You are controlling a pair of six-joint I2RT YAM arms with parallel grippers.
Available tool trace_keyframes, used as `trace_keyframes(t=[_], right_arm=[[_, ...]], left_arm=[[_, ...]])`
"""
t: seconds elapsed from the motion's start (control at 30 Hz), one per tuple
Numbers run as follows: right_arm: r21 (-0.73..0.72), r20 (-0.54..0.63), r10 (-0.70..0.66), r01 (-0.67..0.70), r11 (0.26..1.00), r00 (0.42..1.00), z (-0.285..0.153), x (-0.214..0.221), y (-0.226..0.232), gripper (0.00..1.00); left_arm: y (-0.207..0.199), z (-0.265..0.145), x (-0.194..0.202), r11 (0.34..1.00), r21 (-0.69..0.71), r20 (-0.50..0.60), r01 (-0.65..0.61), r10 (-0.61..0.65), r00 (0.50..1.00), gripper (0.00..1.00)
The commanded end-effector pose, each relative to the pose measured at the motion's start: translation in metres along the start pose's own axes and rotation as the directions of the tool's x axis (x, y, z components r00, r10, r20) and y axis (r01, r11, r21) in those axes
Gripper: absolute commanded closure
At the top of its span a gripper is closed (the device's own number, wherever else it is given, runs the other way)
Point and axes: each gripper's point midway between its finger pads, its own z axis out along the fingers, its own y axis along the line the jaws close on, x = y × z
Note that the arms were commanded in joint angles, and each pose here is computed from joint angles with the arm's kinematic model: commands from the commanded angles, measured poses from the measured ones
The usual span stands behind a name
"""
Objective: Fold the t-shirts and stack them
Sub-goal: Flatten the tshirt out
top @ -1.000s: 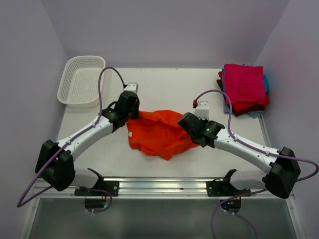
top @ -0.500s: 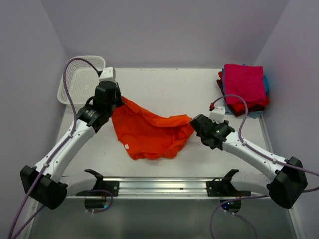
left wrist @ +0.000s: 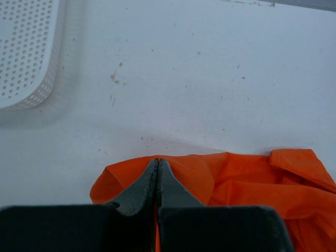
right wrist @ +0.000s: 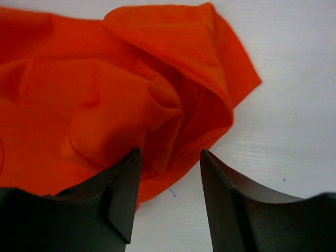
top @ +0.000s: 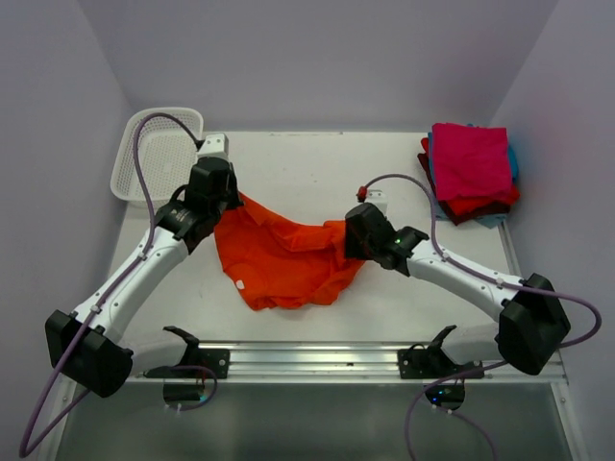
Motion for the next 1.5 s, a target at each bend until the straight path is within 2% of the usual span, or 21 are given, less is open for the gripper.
trace_keyframes(t=[0.0, 0.33, 0.5, 0.83, 0.97, 1.1, 1.47], right_arm=[[-0.214, -0.023, -0.078, 0.071, 0.974, 0.997, -0.013, 0.008, 0.051, 0.48], [-0.271, -0.058, -0.149, 0.128, 0.954, 0.987, -0.046, 0.041, 0.055, 0.53], [-0.231, -0.081, -0.177, 0.154, 0.961, 0.981, -0.032, 0.051, 0.053, 0.53], [-0.135, -0.049, -0.195, 0.187, 0.973, 0.979, 0.003, 0.047, 0.057, 0.53], [-0.135, -0.034, -0.204, 0.198, 0.971, 0.978, 0.015, 0.039, 0.072, 0.53], [-0.156, -0.017, -0.192, 0.187, 0.970, 0.981, 0.016, 0.031, 0.083, 0.53], [-0.115, 0.029, -0.192, 0.195, 0.974, 0.981, 0.006, 0.013, 0.075, 0.55]], left_arm=[[0.006, -0.006, -0.006, 1.000, -0.008, 0.026, -0.001, 0.001, 1.000, 1.00], [0.008, -0.007, -0.006, 1.000, -0.005, 0.029, 0.005, -0.005, 1.000, 1.00], [0.006, -0.006, -0.005, 1.000, 0.005, 0.027, 0.010, -0.010, 1.000, 1.00], [0.009, -0.009, -0.002, 1.000, 0.003, 0.029, 0.015, -0.015, 0.999, 1.00], [0.008, -0.008, 0.001, 1.000, 0.011, 0.019, 0.017, -0.017, 1.000, 1.00], [0.009, -0.009, 0.003, 1.000, 0.015, 0.018, 0.020, -0.020, 1.000, 1.00], [0.009, -0.009, 0.008, 1.000, 0.020, 0.013, 0.020, -0.020, 1.000, 1.00]])
